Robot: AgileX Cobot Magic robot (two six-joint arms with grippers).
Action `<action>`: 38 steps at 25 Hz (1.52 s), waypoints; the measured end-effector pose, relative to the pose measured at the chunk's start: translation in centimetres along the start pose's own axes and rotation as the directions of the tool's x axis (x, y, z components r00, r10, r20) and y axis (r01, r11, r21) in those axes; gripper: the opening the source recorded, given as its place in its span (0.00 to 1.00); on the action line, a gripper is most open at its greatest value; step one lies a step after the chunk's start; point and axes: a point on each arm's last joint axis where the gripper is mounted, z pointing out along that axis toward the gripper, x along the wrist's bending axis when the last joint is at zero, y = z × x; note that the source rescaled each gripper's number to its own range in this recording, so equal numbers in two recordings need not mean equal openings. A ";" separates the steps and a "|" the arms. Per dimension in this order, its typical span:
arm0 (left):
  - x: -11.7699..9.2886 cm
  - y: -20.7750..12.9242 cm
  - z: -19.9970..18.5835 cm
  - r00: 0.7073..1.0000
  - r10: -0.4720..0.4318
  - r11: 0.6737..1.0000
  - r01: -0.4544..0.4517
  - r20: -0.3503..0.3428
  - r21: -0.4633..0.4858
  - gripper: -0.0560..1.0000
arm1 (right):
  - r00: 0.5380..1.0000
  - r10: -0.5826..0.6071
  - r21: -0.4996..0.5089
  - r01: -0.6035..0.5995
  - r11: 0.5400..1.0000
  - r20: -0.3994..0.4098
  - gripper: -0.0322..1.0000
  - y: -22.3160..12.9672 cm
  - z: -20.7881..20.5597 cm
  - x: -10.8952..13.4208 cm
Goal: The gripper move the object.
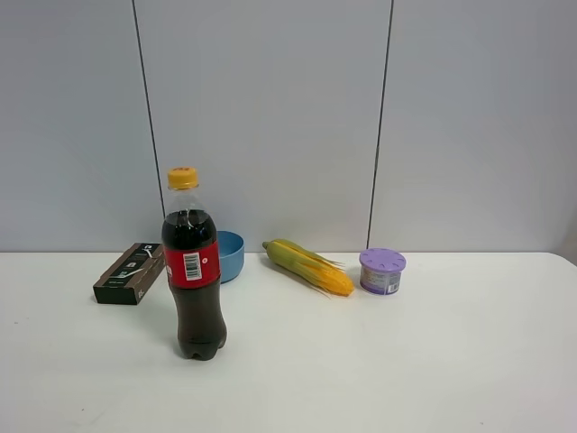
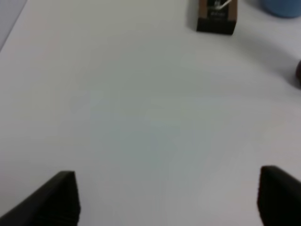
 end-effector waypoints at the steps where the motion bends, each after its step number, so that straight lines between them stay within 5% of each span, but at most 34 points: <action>1: 0.0 0.1 0.1 1.000 0.010 1.000 -0.010 0.003 -0.014 0.31 | 1.000 0.000 0.000 0.000 1.000 0.000 1.00 0.0 0.0 0.0; 9: -0.1 0.2 0.8 0.999 0.052 0.997 -0.051 0.013 -0.050 0.51 | 1.000 0.000 0.000 0.000 1.000 0.000 1.00 0.0 0.0 0.0; 38: -0.1 0.2 0.8 0.999 0.048 0.997 -0.047 0.014 -0.055 0.51 | 1.000 0.000 0.000 0.000 1.000 0.000 1.00 0.0 0.0 0.0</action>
